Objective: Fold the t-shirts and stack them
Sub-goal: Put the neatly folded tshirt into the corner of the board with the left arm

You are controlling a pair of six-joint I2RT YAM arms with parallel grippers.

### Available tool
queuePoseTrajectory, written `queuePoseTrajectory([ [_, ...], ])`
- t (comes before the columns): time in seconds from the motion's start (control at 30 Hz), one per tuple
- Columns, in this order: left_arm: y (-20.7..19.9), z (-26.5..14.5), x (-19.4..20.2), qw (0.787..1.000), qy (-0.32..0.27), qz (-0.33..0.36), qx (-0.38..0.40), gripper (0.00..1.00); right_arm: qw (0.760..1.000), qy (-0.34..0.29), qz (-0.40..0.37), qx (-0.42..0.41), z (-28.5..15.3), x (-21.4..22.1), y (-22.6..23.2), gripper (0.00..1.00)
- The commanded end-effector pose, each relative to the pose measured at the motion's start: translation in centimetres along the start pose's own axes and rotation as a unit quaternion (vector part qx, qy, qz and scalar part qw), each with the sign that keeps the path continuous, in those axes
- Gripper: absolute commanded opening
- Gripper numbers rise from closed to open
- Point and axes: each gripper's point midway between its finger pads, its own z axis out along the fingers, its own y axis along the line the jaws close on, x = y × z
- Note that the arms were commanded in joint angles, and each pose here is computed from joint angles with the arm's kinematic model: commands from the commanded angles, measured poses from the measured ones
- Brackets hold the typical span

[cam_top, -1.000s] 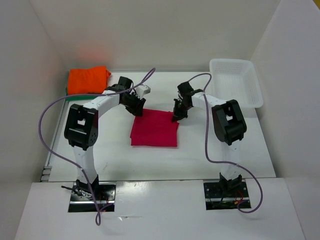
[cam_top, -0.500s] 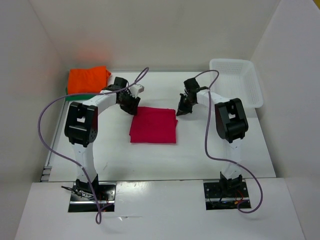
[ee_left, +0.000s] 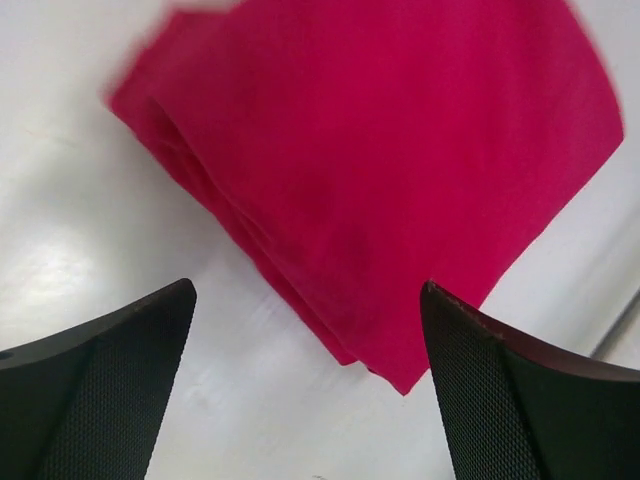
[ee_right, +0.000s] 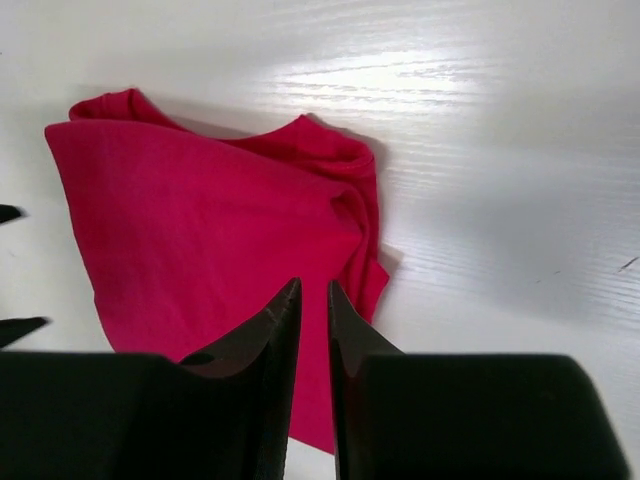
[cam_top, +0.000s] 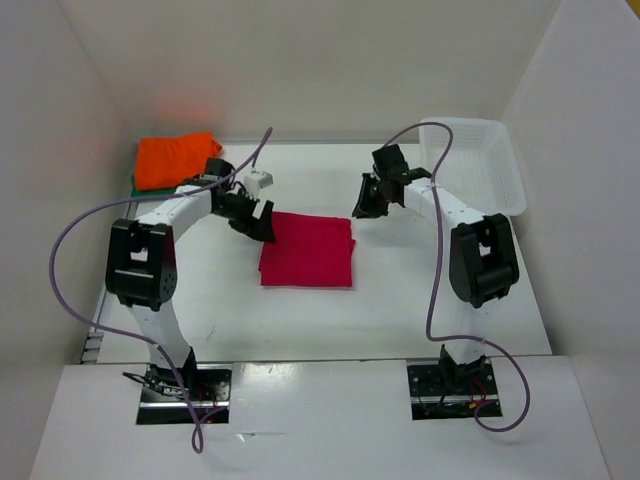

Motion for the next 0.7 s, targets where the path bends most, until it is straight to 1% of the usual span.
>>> queuePoseTrajectory([
  [0.0,-0.9,2.7,5.4,0.994,0.068,-0.067,0.056,0.99,1.000,0.014,-0.006,0.007,0.3,1.9,0.3,0.22],
  [0.03,-0.4,3.1,6.0,0.993,0.079,-0.075,0.045,0.99,1.000,0.016,-0.005,0.015,0.4,2.2,-0.1,0.23],
  [0.1,0.0,3.5,7.0,0.989,0.097,-0.099,0.048,0.99,1.000,0.018,-0.005,0.013,0.3,2.7,0.2,0.23],
  [0.2,-0.6,4.0,7.3,0.986,0.098,-0.115,0.071,0.99,1.000,0.017,-0.009,0.009,0.2,2.9,0.6,0.24],
  [0.23,-1.0,4.4,7.5,0.985,0.102,-0.114,0.079,0.99,1.000,0.025,-0.002,0.014,0.6,3.5,0.2,0.24],
  [0.33,-1.6,5.3,8.5,0.980,0.117,-0.129,0.097,0.99,0.999,0.034,0.005,0.013,0.9,4.2,-0.1,0.24],
  [0.37,-2.1,5.6,9.2,0.976,0.121,-0.142,0.115,0.99,0.999,0.033,0.010,0.013,1.1,4.4,-0.2,0.24],
  [0.47,-3.2,6.4,9.6,0.968,0.124,-0.160,0.149,0.99,0.999,0.036,0.011,0.008,1.1,4.5,0.0,0.24],
  [0.57,-4.0,7.6,10.3,0.963,0.141,-0.160,0.163,0.99,1.000,0.028,0.009,0.010,0.7,4.1,0.0,0.24],
  [0.6,-4.3,8.0,10.2,0.963,0.144,-0.154,0.166,0.97,1.000,0.023,0.014,0.014,0.3,3.9,0.0,0.24],
  [0.67,-4.6,8.8,10.8,0.960,0.157,-0.154,0.172,0.88,1.000,0.013,0.012,0.016,-0.5,3.5,0.2,0.24],
])
